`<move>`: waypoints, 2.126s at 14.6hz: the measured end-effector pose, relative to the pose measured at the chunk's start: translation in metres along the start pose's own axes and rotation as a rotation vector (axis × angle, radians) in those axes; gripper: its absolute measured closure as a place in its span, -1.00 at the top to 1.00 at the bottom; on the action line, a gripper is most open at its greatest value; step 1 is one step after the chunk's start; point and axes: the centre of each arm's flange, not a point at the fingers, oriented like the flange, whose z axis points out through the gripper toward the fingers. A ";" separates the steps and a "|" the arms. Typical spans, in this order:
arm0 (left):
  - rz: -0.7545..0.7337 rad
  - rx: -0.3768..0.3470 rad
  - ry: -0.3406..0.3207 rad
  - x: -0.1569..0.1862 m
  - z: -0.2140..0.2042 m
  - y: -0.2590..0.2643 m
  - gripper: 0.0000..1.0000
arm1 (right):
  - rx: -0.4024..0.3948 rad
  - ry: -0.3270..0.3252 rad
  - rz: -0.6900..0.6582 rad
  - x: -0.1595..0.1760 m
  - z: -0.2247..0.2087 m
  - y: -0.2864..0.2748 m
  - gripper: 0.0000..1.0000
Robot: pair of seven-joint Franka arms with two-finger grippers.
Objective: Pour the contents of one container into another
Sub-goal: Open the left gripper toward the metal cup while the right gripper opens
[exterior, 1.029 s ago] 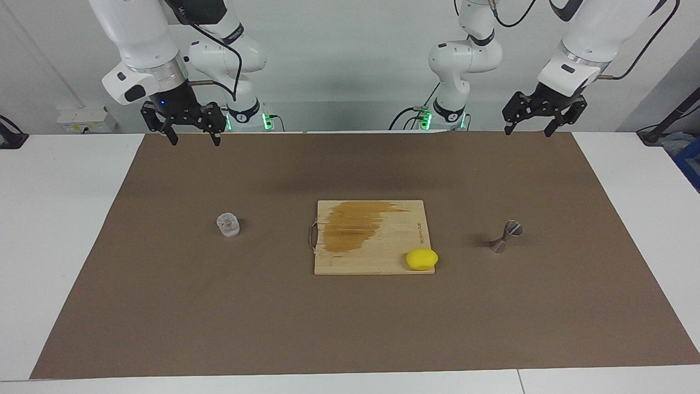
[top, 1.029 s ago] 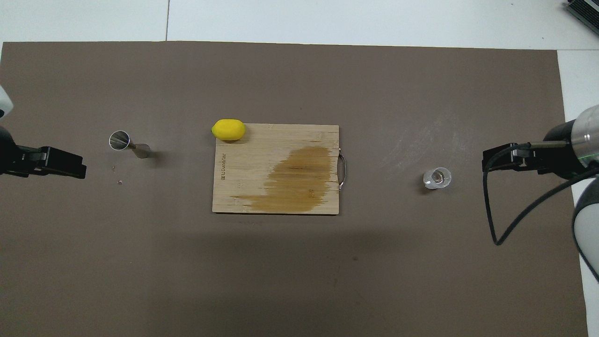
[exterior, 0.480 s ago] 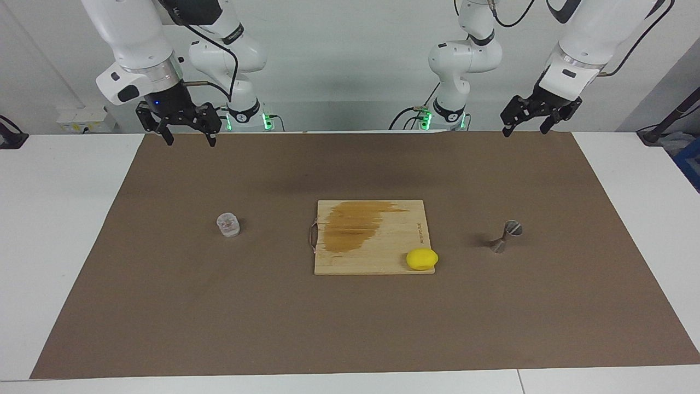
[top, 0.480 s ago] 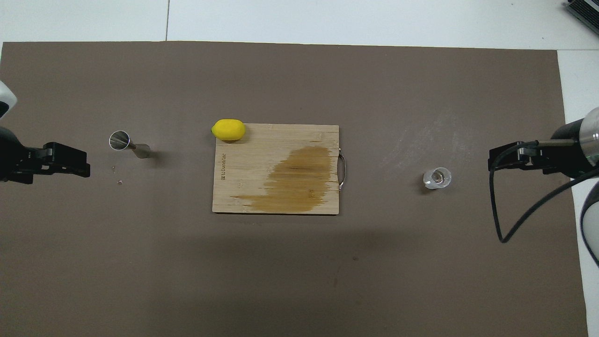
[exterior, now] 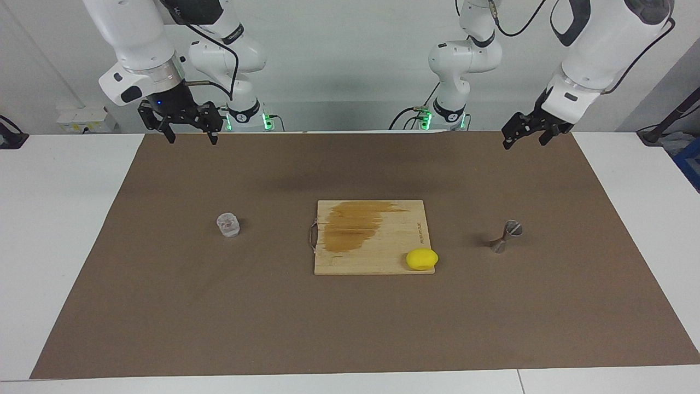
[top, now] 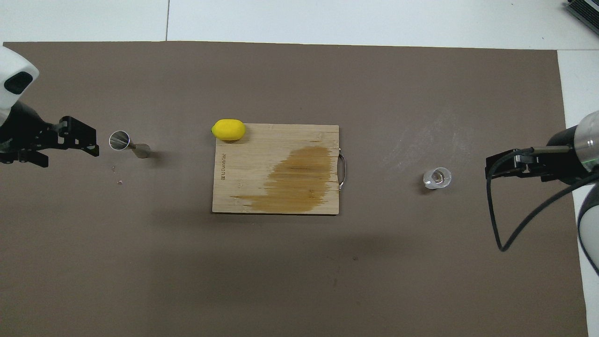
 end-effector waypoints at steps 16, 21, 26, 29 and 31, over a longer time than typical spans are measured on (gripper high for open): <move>-1.163 -0.621 -0.379 0.090 0.127 -0.134 1.00 | 0.016 0.033 0.507 0.005 0.003 0.003 1.00; -1.397 -0.837 -0.496 0.047 0.171 -0.174 1.00 | 0.090 0.011 0.809 0.011 0.010 0.020 1.00; -1.566 -1.028 -0.627 0.015 0.223 -0.175 1.00 | 0.149 -0.059 1.090 0.017 0.038 0.061 0.95; -1.577 -1.120 -0.670 0.011 0.238 -0.174 1.00 | 0.143 -0.126 1.186 0.019 0.070 0.070 0.95; -1.555 -1.175 -0.668 0.008 0.247 -0.174 1.00 | 0.143 -0.147 1.221 0.023 0.093 0.079 0.95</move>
